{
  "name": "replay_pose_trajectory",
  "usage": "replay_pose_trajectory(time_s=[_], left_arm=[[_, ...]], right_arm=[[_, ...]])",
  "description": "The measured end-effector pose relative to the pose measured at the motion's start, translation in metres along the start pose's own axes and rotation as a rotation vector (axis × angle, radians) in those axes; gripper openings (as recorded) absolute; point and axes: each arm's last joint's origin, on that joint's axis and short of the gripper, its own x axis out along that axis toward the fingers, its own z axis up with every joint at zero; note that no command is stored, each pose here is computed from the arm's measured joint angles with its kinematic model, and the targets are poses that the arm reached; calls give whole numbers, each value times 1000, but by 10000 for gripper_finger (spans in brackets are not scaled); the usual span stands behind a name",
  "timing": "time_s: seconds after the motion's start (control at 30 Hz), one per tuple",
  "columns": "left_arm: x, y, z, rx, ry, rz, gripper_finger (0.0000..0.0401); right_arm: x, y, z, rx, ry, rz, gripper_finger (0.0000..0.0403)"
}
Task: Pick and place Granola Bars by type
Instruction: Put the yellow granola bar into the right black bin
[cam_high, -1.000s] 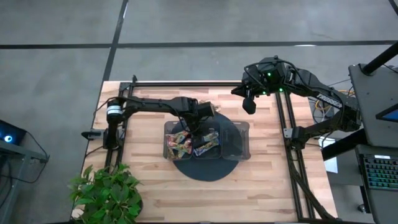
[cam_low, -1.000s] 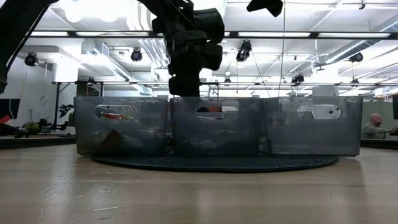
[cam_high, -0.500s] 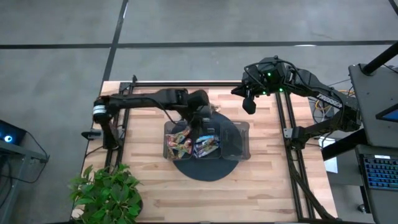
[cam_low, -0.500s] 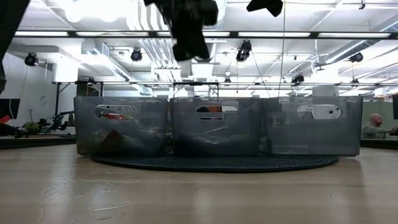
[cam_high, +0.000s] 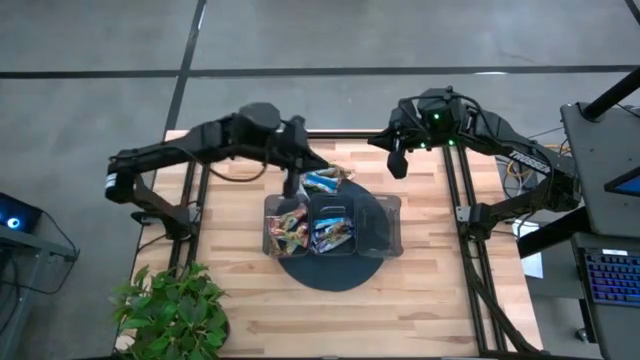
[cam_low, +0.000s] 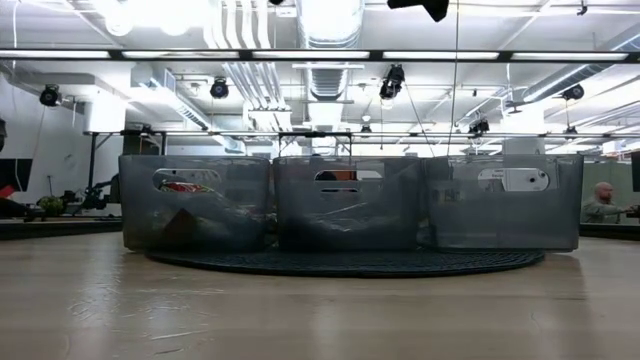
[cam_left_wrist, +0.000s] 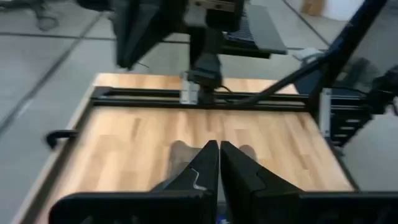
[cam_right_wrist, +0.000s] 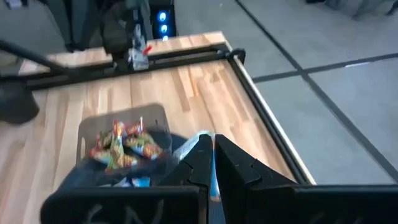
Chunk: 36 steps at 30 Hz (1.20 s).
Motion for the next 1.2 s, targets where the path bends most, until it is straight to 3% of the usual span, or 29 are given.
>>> replay_pose_trajectory(time_s=[0.3,0.47,0.63,0.8,1.2], left_arm=[[-28,20,-21,1,-70,126,0],[-38,36,-38,-70,-279,79,0],[-54,41,-57,-100,-308,110,0],[-78,36,-57,-94,-335,138,0],[-99,28,-63,-120,-281,154,0]], right_arm=[[0,-4,4,29,-41,-17,8],[1,-11,6,113,-65,-34,9],[15,-25,4,172,-31,-45,18],[44,-46,-5,243,51,16,78],[109,-94,-14,303,286,-38,239]])
